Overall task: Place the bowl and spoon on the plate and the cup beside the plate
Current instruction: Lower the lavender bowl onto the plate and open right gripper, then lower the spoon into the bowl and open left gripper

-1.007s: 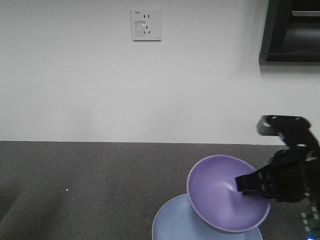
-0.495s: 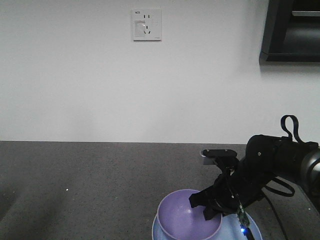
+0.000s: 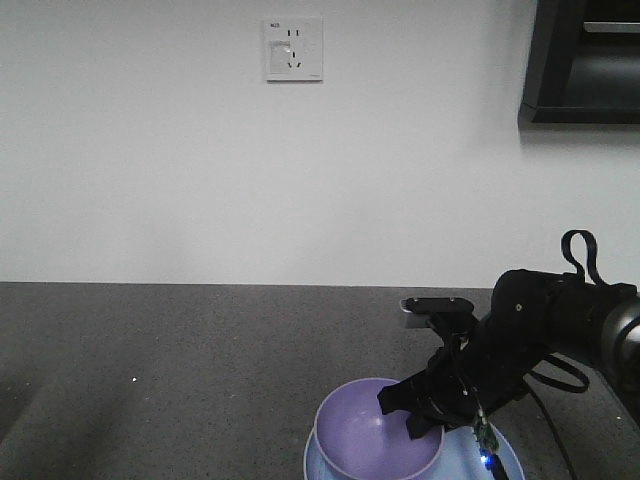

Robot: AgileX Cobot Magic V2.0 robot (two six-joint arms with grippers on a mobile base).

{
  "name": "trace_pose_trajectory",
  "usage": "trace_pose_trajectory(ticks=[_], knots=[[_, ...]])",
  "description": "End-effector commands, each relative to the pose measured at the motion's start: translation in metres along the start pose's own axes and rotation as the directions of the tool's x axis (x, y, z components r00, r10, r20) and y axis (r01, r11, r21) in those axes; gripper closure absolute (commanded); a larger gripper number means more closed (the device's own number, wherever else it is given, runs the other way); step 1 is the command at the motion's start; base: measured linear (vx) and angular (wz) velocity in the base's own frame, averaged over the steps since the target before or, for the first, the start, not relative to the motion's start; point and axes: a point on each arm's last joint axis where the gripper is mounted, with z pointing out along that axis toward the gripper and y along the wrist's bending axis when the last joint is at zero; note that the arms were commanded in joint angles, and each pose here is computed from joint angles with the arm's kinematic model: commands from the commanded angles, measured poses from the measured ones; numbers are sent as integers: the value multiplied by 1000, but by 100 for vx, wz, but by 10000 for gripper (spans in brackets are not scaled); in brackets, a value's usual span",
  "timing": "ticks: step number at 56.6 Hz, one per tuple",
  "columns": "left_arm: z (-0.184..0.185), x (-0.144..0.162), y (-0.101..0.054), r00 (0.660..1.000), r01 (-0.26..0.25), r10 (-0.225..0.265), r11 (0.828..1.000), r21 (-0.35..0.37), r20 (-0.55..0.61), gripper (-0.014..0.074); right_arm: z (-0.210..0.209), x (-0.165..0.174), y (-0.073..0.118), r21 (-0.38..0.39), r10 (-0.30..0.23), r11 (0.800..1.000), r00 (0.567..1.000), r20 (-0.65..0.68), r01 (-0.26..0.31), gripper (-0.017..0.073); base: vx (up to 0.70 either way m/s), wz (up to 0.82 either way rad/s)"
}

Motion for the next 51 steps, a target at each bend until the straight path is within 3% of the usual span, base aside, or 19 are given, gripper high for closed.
trace_pose_trajectory(ticks=[1, 14, 29, 41, 51], knots=[[-5, -13, -3, 995, 11, -13, 1000, 20, 100, 600, -29, -12, 6, -6, -20, 1000, 994, 111, 21, 262, 0, 0], [-5, -12, -3, 997, 11, -13, 1000, 19, 82, 600, -43, -13, 9, -4, -26, 1000, 988, 155, 27, 53, 0, 0], [-5, -10, -3, 998, 8, -9, 1000, 18, 59, 600, -110, -6, 19, 26, -75, 997, 953, 293, 70, 11, 0, 0], [28, -18, -5, 990, -95, 98, 995, 35, -100, 598, -193, 27, 33, 63, -133, 991, 907, 399, 118, 30, 0, 0], [76, -47, -24, 957, -143, 187, 969, 204, -221, 596, -259, 64, 40, 128, -164, 985, 832, 530, 112, 45, 0, 0]])
